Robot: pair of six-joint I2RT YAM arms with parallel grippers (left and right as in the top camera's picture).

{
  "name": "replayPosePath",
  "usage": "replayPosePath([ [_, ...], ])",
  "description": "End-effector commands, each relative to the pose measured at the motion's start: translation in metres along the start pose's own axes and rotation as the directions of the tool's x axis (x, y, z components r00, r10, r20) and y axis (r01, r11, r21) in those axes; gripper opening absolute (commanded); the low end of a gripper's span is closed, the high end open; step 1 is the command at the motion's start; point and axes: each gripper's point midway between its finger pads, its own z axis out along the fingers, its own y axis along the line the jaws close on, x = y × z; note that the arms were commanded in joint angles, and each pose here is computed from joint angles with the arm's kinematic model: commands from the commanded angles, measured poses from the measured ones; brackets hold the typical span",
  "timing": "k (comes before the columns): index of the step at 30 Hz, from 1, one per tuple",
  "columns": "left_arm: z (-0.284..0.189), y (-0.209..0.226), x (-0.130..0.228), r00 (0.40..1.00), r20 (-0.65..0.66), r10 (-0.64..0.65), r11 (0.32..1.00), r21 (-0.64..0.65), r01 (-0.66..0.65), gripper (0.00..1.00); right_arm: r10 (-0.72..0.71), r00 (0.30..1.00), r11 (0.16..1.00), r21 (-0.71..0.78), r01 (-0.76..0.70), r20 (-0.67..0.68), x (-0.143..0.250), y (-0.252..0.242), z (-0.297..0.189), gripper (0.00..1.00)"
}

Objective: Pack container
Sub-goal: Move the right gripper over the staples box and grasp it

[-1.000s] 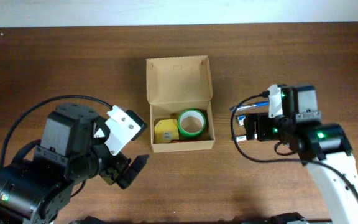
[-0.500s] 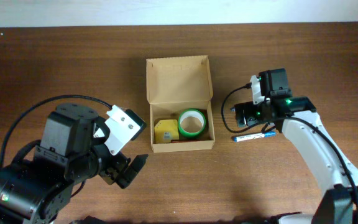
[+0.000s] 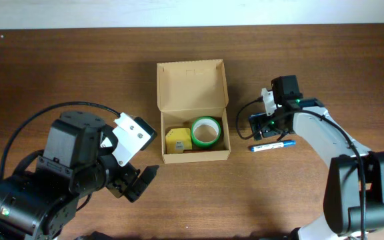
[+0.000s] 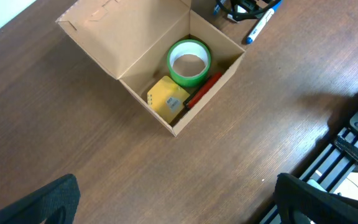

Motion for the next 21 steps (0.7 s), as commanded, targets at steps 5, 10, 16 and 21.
replayPosePath([
  [5,0.001,0.003,0.001,1.000,-0.004,-0.015,1.000,-0.010,0.015,1.00,-0.027,0.999,0.999,-0.020,0.028,0.031,-0.013,0.000,0.007,1.00],
  [10,0.001,0.002,0.001,1.000,-0.003,-0.015,1.000,-0.010,0.015,1.00,-0.033,0.999,0.999,-0.028,0.034,0.023,-0.013,0.001,0.017,0.99],
  [16,0.001,0.002,0.001,1.000,-0.003,-0.015,1.000,-0.010,0.015,0.99,-0.032,0.999,0.996,-0.080,0.033,0.012,-0.011,0.010,0.027,0.93],
  [21,0.001,0.003,0.001,1.000,-0.004,-0.015,1.000,-0.010,0.015,1.00,-0.032,0.999,0.997,-0.075,0.033,0.012,-0.012,0.009,0.028,0.89],
])
